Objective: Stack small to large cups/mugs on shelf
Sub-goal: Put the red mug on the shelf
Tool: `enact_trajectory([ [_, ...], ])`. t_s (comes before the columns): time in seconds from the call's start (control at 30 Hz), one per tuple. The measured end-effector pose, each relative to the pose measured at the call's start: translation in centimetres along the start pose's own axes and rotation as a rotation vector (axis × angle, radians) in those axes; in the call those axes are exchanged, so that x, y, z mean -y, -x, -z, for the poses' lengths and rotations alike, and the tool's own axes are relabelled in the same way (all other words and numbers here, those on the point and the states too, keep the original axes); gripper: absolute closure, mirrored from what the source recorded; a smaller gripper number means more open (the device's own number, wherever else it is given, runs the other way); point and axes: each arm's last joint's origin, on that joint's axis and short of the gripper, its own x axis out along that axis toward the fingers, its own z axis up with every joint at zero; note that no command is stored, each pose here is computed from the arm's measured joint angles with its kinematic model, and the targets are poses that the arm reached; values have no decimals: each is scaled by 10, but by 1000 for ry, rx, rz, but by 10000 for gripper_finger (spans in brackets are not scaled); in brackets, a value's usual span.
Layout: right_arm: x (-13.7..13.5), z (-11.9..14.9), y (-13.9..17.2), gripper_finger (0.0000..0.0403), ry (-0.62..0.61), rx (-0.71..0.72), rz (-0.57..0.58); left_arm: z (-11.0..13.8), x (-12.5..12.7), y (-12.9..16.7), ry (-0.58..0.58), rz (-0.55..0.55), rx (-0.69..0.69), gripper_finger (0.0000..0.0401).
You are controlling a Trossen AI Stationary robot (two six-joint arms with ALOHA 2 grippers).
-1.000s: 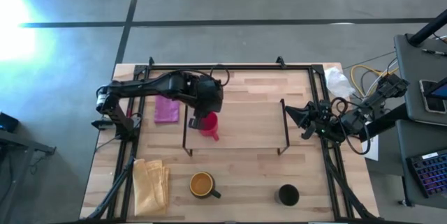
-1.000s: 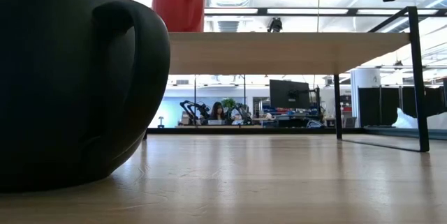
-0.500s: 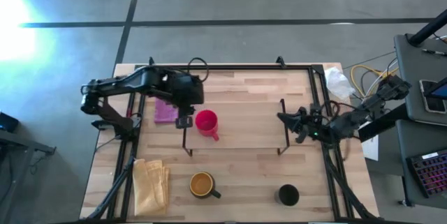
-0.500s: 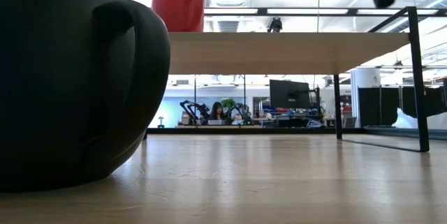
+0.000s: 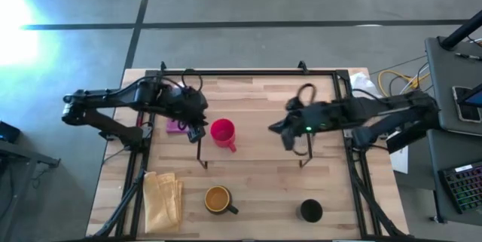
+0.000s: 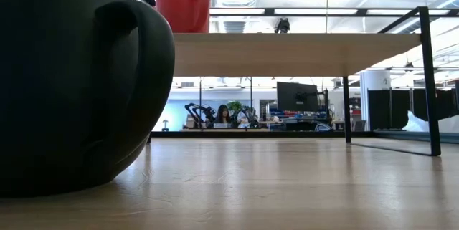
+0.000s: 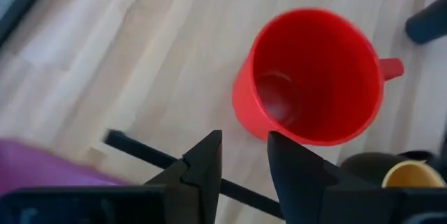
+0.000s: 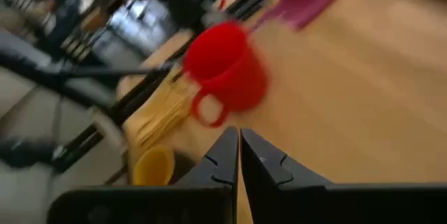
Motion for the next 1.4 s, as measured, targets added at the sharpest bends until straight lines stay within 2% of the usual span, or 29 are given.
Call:
enact_trajectory([
  [0.1, 1, -6, -26, 394, -39, -100, 29, 13, 0, -9, 59, 31, 9, 300],
  [0.17, 6, -4, -47, 394, -63, -181, 73, 18, 2, -13, 81, 57, 24, 300],
  [0.27, 12, 1, -77, 394, -98, -268, 80, 26, 5, -16, 98, 84, 37, 300],
  [0.53, -3, -8, -133, 394, -84, -291, -27, 34, 8, -23, 81, 85, 27, 300],
  [0.8, -18, -21, -152, 394, -29, -302, -66, 34, 10, -32, 70, 67, 33, 300],
  [1.4, -21, -25, -146, 394, -27, -310, -85, 33, 9, -39, -8, 7, 54, 300],
])
